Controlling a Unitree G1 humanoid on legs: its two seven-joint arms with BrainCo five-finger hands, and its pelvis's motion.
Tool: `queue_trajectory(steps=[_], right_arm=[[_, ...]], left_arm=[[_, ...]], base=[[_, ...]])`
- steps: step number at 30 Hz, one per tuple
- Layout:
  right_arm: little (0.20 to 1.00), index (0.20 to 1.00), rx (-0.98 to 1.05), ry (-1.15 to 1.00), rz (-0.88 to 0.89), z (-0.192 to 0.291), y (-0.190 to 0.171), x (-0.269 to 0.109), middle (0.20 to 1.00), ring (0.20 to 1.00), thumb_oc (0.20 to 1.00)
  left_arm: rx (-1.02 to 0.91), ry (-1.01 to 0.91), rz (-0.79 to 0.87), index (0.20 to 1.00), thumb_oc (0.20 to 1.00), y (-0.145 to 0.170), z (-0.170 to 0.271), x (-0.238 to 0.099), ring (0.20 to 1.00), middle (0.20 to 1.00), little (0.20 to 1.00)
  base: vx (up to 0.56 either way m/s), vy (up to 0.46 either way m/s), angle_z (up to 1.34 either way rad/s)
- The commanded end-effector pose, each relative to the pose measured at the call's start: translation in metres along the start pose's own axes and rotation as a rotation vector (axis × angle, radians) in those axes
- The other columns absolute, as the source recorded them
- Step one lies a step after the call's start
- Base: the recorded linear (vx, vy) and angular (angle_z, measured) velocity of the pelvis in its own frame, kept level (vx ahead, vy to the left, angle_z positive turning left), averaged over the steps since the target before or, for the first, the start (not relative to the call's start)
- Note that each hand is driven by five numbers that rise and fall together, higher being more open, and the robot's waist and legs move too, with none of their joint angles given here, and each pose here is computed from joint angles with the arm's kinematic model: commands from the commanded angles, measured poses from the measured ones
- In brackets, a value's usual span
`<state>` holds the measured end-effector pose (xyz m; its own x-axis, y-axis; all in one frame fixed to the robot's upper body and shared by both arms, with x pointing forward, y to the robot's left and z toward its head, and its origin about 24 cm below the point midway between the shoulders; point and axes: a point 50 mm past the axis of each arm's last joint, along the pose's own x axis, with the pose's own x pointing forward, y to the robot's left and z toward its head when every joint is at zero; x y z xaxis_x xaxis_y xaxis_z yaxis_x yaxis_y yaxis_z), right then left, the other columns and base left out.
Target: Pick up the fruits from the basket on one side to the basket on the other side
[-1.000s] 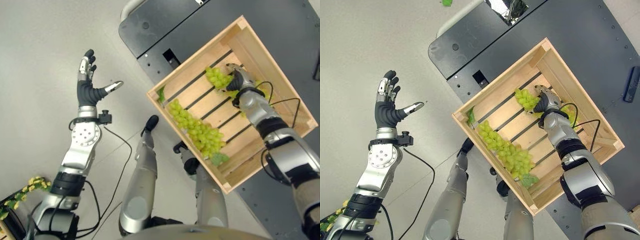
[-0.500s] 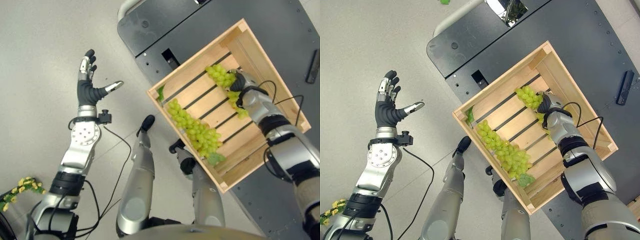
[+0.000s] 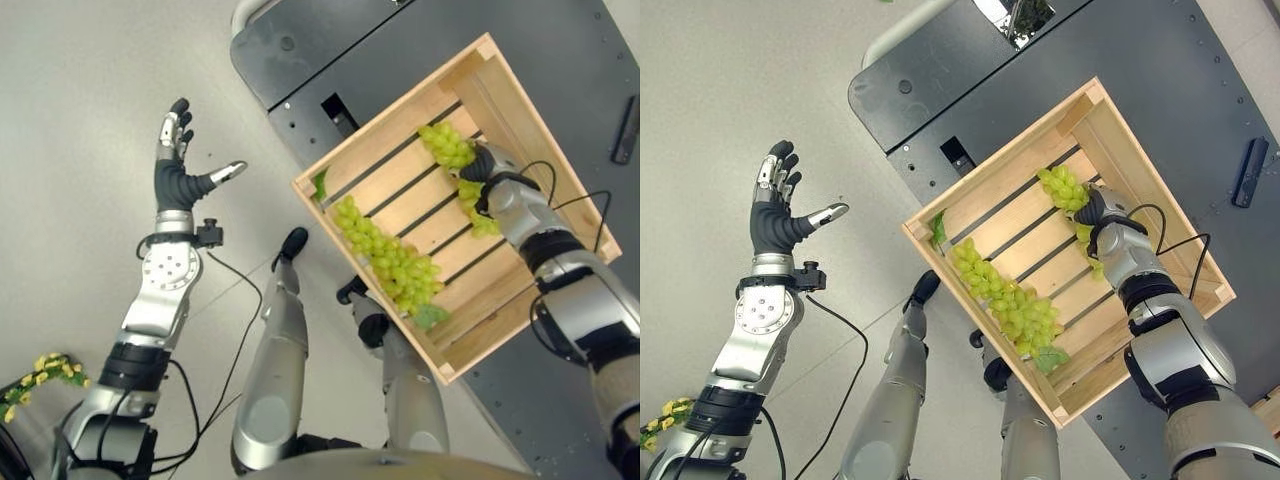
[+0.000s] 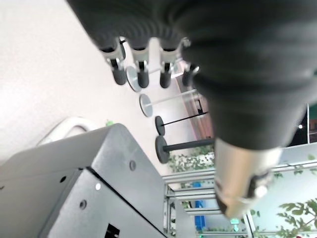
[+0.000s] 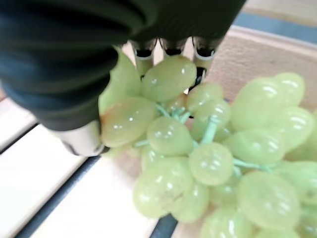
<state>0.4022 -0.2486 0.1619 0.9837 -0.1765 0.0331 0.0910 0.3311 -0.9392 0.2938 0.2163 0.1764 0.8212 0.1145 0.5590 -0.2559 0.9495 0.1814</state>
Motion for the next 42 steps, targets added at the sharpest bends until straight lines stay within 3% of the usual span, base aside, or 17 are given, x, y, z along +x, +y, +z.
queue_trajectory(steps=[1, 2, 4, 10, 15, 22, 30, 38, 42], right_arm=[[0.2, 0.2, 0.098, -0.041, 0.148, 0.004, 0.03, -0.008, 0.2, 0.2, 0.2], [0.2, 0.2, 0.102, -0.041, 0.149, 0.003, 0.03, -0.009, 0.2, 0.2, 0.2], [0.2, 0.2, 0.413, -0.1, 0.274, 0.011, 0.045, -0.017, 0.2, 0.2, 0.2], [0.2, 0.2, 0.597, -0.199, 0.446, 0.014, 0.057, -0.034, 0.2, 0.2, 0.2], [0.2, 0.2, 0.958, -0.291, 0.604, 0.024, 0.077, -0.059, 0.2, 0.2, 0.2], [0.2, 0.2, 1.27, -0.33, 0.61, 0.026, 0.082, -0.074, 0.2, 0.2, 0.2], [0.2, 0.2, 1.746, -0.415, 0.467, 0.024, 0.077, -0.097, 0.2, 0.2, 0.2], [0.2, 0.2, 1.909, -0.475, 0.37, 0.022, 0.069, -0.11, 0.2, 0.2, 0.2], [0.2, 0.2, 1.82, -0.525, 0.347, 0.014, 0.052, -0.115, 0.2, 0.2, 0.2]], left_arm=[[-0.04, -0.106, 0.022, 1.0, 1.0, 0.008, 0.022, 0.002, 1.0, 1.0, 1.0], [-0.04, -0.105, 0.02, 1.0, 1.0, 0.007, 0.022, 0.002, 1.0, 1.0, 1.0], [-0.05, -0.124, -0.019, 1.0, 1.0, 0.005, 0.025, 0.005, 1.0, 1.0, 1.0], [-0.051, -0.121, -0.078, 1.0, 1.0, 0.002, 0.023, 0.007, 1.0, 1.0, 1.0], [-0.066, -0.142, -0.133, 1.0, 1.0, -0.008, 0.024, 0.009, 1.0, 1.0, 1.0], [-0.072, -0.144, -0.145, 1.0, 1.0, -0.011, 0.023, 0.013, 1.0, 1.0, 1.0], [-0.063, -0.112, -0.083, 1.0, 1.0, 0.002, 0.015, 0.009, 1.0, 1.0, 1.0], [-0.057, -0.03, -0.056, 1.0, 1.0, 0.012, -0.001, -0.007, 1.0, 1.0, 1.0], [-0.037, 0.042, -0.104, 1.0, 1.0, 0.02, -0.013, -0.021, 1.0, 1.0, 1.0]], base=[[0.0, 0.0, 0.0], [0.0, 0.0, 0.0], [0.0, 0.0, 0.0], [0.0, 0.0, 0.0], [0.0, -0.012, 0.01], [-0.01, -0.004, 0.03], [-0.02, 0.016, 0.04], [0.02, 0.044, -0.06], [0.06, 0.028, -0.06]])
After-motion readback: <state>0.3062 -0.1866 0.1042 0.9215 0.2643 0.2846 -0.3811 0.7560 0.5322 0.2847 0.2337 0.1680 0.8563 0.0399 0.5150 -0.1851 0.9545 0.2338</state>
